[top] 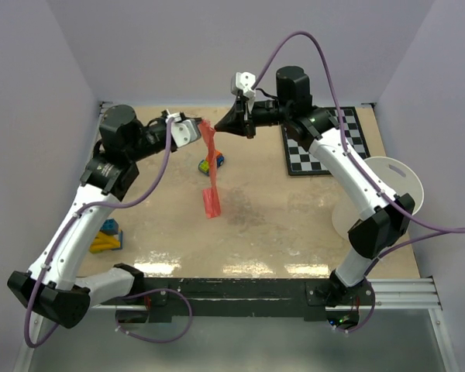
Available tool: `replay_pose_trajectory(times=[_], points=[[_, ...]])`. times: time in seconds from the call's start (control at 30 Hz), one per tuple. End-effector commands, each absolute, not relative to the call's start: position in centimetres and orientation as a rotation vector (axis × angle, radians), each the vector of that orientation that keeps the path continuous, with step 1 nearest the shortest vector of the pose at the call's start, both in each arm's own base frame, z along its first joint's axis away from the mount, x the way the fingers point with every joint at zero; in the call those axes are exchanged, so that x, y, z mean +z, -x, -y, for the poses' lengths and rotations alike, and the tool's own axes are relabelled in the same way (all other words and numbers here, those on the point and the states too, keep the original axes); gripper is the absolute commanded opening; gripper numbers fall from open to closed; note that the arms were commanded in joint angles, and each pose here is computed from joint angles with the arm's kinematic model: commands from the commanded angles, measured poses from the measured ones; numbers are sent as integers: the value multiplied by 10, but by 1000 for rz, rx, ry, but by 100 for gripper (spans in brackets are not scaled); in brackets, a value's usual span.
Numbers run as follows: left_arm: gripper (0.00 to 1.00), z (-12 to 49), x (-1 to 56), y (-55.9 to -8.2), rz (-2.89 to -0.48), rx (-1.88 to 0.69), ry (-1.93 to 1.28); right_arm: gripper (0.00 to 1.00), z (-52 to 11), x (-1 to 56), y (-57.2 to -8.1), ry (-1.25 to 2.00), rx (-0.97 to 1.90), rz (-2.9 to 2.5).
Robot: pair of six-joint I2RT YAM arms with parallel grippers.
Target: Put the trash bags into the trash bin
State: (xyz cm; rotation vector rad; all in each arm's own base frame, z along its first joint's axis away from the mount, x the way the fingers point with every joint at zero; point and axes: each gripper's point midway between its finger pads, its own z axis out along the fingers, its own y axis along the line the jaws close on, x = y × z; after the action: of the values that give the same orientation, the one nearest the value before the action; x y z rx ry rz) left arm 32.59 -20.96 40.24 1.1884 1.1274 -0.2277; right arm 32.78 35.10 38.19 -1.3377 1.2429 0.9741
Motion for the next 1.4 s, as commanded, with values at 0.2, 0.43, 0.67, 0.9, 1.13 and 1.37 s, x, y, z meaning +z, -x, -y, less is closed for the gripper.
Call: replay_pose_trajectory(times=[0.2, 0.43, 0.67, 0.9, 1.13, 1.37], points=[[0, 214, 405, -292, -1070, -382, -1261, 0, -352, 406, -313, 1379, 1001, -1138], [0, 214, 415, -300, -1041, -366, -1218, 49, -353, 413, -303, 1391, 1031, -1122], [0, 217, 419, -299, -1017, -377, -1216, 60, -363, 418, -300, 1385, 996, -1095], [0, 215, 418, -302, -1025, -359, -1215, 52, -368, 426, -297, 1378, 1029, -1073], [0, 215, 418, -303, -1026, -355, -1213, 35, -369, 424, -303, 1350, 1021, -1108], [0, 213, 416, -304, -1035, -339, -1213, 0, -370, 425, -309, 1308, 1017, -1135]])
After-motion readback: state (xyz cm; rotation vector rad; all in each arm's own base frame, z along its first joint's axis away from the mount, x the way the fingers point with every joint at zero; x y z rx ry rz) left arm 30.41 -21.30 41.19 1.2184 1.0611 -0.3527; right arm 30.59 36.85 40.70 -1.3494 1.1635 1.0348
